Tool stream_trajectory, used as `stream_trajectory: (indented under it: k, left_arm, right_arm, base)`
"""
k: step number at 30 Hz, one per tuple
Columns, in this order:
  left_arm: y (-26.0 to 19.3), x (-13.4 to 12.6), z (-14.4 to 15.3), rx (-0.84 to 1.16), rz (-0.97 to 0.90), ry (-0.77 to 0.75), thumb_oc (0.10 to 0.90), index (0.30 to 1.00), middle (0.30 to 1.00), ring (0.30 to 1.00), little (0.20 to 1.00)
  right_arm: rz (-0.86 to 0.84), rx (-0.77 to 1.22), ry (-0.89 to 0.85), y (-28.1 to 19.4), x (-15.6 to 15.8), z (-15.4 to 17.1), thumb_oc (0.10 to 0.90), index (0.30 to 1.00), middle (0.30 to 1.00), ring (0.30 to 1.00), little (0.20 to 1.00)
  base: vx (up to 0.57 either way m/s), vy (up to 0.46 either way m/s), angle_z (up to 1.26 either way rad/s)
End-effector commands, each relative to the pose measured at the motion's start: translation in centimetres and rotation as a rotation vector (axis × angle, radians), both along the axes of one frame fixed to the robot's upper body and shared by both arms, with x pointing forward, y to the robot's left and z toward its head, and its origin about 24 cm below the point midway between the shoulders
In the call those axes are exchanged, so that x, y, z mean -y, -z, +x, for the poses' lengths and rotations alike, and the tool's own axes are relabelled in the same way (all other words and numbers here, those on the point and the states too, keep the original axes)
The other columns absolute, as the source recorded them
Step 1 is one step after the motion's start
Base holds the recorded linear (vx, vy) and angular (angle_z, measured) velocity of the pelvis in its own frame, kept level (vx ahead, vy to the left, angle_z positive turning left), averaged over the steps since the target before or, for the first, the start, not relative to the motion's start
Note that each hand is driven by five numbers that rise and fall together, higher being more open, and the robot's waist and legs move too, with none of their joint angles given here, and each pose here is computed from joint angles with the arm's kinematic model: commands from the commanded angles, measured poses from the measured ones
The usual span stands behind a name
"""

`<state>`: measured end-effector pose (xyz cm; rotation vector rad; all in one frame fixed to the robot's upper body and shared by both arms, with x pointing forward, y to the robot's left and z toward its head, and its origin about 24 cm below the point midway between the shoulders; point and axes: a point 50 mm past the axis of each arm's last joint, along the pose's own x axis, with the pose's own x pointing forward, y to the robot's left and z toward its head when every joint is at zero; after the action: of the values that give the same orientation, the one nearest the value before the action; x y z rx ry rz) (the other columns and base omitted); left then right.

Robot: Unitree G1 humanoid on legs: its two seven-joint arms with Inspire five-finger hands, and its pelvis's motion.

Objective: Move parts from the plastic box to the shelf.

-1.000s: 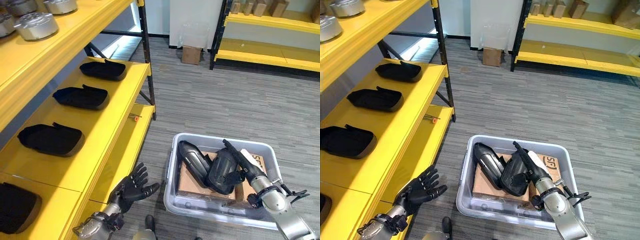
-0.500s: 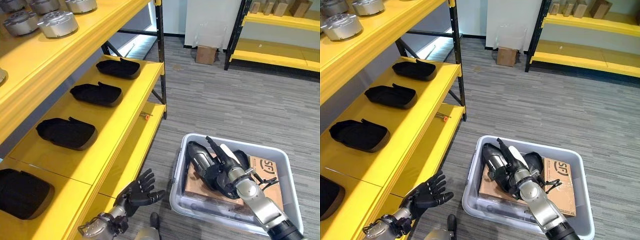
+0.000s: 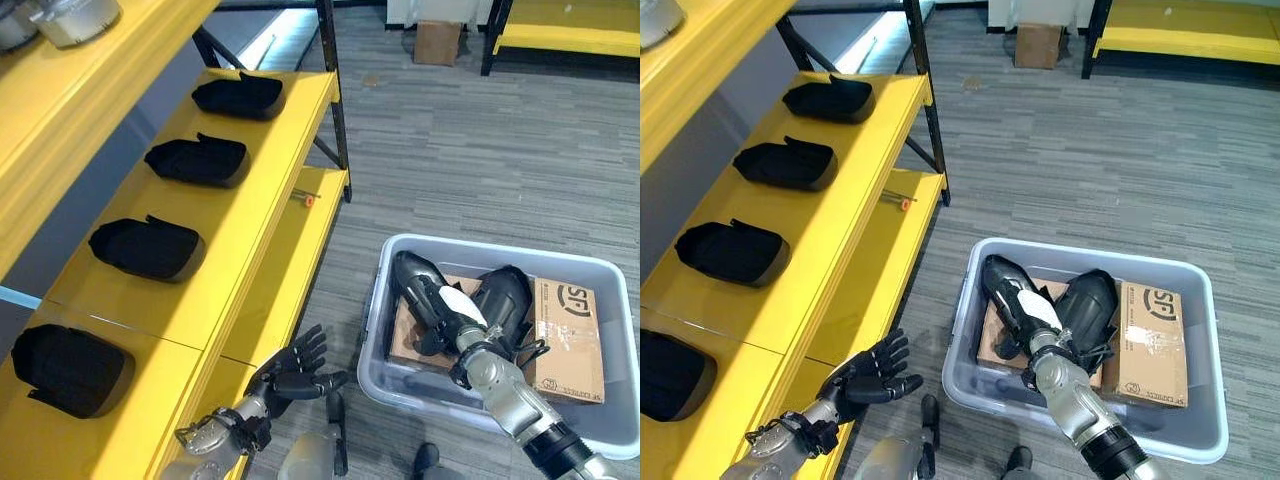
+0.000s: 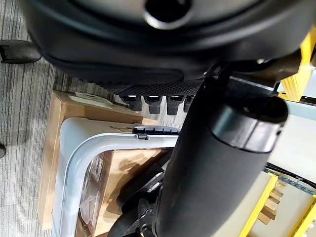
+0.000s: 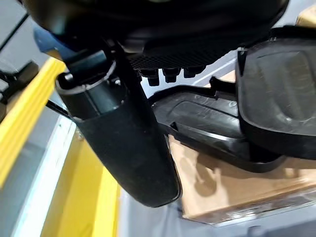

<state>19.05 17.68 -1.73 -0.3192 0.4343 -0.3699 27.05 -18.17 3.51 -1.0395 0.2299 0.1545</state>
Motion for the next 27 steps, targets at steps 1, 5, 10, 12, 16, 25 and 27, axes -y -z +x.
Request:
stream_trajectory:
  k: [1, 5, 10, 12, 16, 25, 27]
  left_arm:
    - [-4.0, 0.9, 2.0, 0.229, -0.052, 0.036, 0.9, 1.0, 1.0, 1.0, 1.0]
    - [-4.4, 1.2, 2.2, 0.26, -0.043, 0.075, 0.9, 1.0, 1.0, 1.0, 1.0]
    - [-4.9, 1.1, 2.5, 0.266, -0.054, 0.048, 0.9, 1.0, 1.0, 1.0, 1.0]
    - [-5.0, 1.2, 2.5, 0.266, -0.054, 0.067, 0.9, 1.0, 1.0, 1.0, 1.0]
    - [-5.1, 1.6, 2.4, 0.285, -0.056, 0.099, 0.9, 1.0, 1.0, 1.0, 1.0]
    - [-5.6, 2.5, 3.0, 0.323, -0.062, 0.101, 0.9, 1.0, 1.0, 1.0, 1.0]
    - [-5.8, 2.4, 3.0, 0.327, -0.072, 0.093, 0.9, 1.0, 1.0, 1.0, 1.0]
  right_arm:
    - [-0.054, 0.331, -0.057, -5.9, -1.3, 1.5, 0.9, 1.0, 1.0, 1.0, 1.0]
    - [-0.101, 0.411, -0.132, -7.1, -1.6, 1.2, 0.9, 1.0, 1.0, 1.0, 1.0]
    - [-0.098, 0.457, -0.063, -7.8, -0.8, 0.7, 0.9, 1.0, 1.0, 1.0, 1.0]
    - [-0.1, 0.446, -0.023, -7.6, -0.1, 0.8, 0.9, 1.0, 1.0, 1.0, 1.0]
    - [-0.103, 0.449, 0.011, -7.0, 0.7, 0.2, 0.9, 1.0, 1.0, 1.0, 1.0]
    - [-0.007, 0.568, 0.088, -6.7, 1.2, -0.2, 0.9, 1.0, 1.0, 1.0, 1.0]
    - [0.011, 0.585, 0.116, -6.7, 1.5, -0.3, 0.9, 1.0, 1.0, 1.0, 1.0]
  base:
    - [-0.06, 0.04, 0.0]
    - [-0.06, 0.051, -0.02]
    - [-0.02, 0.04, -0.08]
    - [-0.04, 0.034, -0.07]
    - [-0.06, 0.027, -0.08]
    - [-0.07, 0.024, -0.08]
    - [-0.04, 0.043, -0.07]
